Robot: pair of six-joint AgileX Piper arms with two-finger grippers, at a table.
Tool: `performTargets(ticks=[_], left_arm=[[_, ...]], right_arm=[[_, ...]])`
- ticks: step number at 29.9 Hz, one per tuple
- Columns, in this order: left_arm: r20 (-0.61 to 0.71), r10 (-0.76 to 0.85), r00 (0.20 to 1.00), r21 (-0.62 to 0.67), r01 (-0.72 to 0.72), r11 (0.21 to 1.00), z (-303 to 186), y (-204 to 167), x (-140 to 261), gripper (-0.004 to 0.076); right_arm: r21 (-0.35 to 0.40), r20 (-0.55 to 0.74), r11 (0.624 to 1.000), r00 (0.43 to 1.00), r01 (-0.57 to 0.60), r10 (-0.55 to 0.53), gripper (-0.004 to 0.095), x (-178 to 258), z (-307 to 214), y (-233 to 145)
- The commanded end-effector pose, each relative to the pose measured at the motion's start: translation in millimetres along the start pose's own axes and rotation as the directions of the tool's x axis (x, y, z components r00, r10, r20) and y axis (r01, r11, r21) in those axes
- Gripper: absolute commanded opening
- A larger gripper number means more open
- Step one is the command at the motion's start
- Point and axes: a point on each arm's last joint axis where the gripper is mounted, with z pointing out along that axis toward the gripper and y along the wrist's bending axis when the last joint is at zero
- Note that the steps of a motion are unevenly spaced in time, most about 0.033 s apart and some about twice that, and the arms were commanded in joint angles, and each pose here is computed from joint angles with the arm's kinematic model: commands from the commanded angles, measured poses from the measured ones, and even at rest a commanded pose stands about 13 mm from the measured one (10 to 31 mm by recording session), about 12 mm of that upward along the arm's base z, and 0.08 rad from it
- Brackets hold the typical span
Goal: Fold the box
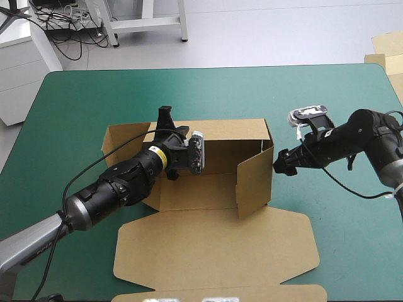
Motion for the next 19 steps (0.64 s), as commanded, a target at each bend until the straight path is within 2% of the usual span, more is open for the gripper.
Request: performTargets(ticks=[1,8,14,19], left_arm=[[0.001,-0.025,1.0,-0.035,0.025,0.999,-9.9,10.2,-0.7,-0.001],[-0.002,0.004,1.0,-0.045,-0.004,0.999,-9.9,11.1,-0.5,-0.001],[-0.002,0.004,1.0,-0.045,-0.004,0.999,-9.9,11.1,-0.5,-0.001],[-0.002,0.002,1.0,-0.045,-0.002,0.999,-9.9,11.1,-0.5,-0.001]], right_arm=[[-0.054,0.093,0.998,0.995,0.03,-0.025,0.09,-2.5,-12.3,9.5],[-0.147,0.137,0.986,0.989,0.081,-0.061,0.09,-3.4,-8.0,17.6],[-0.238,0.191,0.966,0.98,0.098,-0.052,0.09,-10.7,-0.5,25.1],[-0.214,0.193,0.963,0.974,0.164,-0.122,0.09,-14.3,15.8,37.9]])
